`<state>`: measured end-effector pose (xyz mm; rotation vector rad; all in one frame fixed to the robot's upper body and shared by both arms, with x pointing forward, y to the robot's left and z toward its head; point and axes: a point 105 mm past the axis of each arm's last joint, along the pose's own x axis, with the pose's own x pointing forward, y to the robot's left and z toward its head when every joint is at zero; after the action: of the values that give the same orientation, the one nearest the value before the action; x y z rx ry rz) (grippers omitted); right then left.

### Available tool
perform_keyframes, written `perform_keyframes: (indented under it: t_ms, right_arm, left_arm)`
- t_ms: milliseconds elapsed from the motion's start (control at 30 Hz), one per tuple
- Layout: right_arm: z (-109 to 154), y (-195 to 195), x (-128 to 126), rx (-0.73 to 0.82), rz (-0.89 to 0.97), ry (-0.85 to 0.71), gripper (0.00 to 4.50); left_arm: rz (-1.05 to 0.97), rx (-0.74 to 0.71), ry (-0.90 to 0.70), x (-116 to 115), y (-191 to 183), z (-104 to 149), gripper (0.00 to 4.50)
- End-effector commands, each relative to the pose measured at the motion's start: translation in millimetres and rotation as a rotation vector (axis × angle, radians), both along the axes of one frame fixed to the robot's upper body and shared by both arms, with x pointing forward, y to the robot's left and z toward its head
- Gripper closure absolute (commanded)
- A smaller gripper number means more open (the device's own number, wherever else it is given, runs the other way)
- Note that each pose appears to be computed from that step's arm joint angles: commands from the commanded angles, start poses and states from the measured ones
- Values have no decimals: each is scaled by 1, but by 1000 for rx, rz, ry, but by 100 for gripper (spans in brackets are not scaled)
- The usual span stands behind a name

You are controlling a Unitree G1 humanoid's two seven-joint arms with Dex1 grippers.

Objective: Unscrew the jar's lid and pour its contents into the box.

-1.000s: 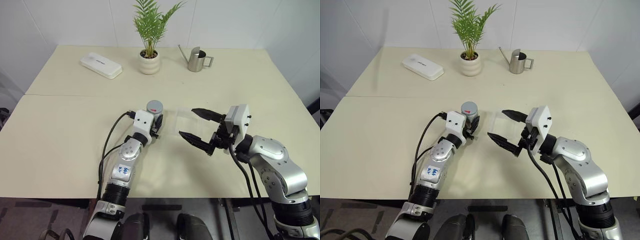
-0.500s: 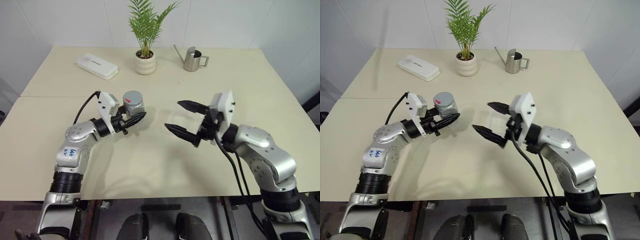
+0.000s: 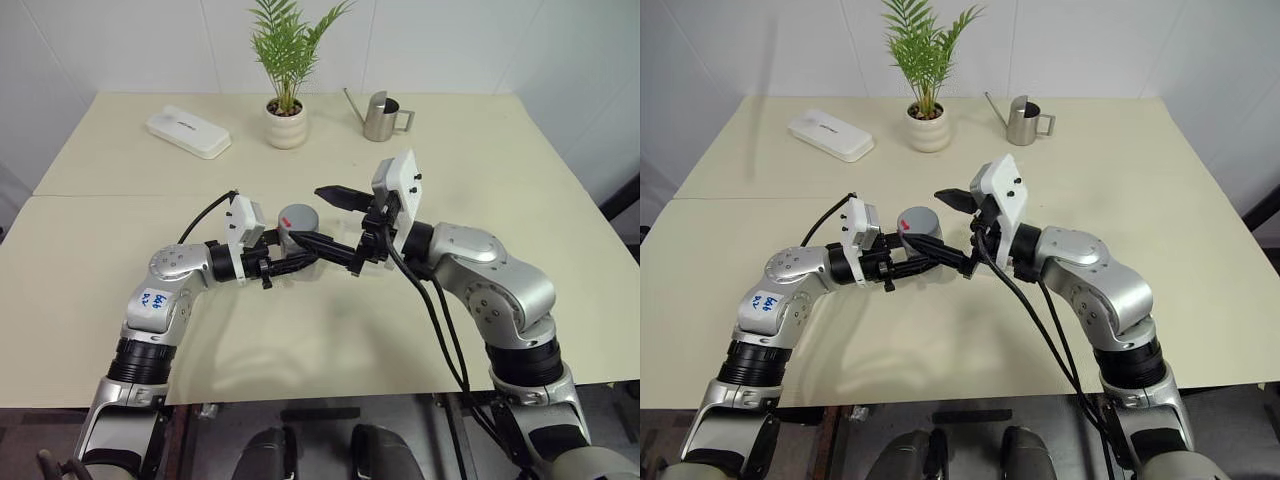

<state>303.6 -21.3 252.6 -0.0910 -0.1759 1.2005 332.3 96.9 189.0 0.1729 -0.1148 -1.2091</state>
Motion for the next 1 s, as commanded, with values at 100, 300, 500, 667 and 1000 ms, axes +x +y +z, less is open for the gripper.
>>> perform_keyframes:
  t_ms: [100,300,500,667,1000]
  right_arm:
    - [7,7,-4,-17,43,-31,0]
    - [8,10,0,-18,43,-31,0]
    - [10,11,1,0,43,-32,0]
    - [7,12,1,-2,41,-23,152]
    - [10,5,-1,-23,113,-43,196]
  left_arm:
    - [-53,-12,-68,-10,-11,13,253]
    - [-53,-15,-72,-11,-13,13,253]
    - [-50,-13,-77,-12,-13,13,253]
    - [-50,-12,-82,-11,-13,14,253]
    - [-211,-2,-128,-22,-17,24,253]
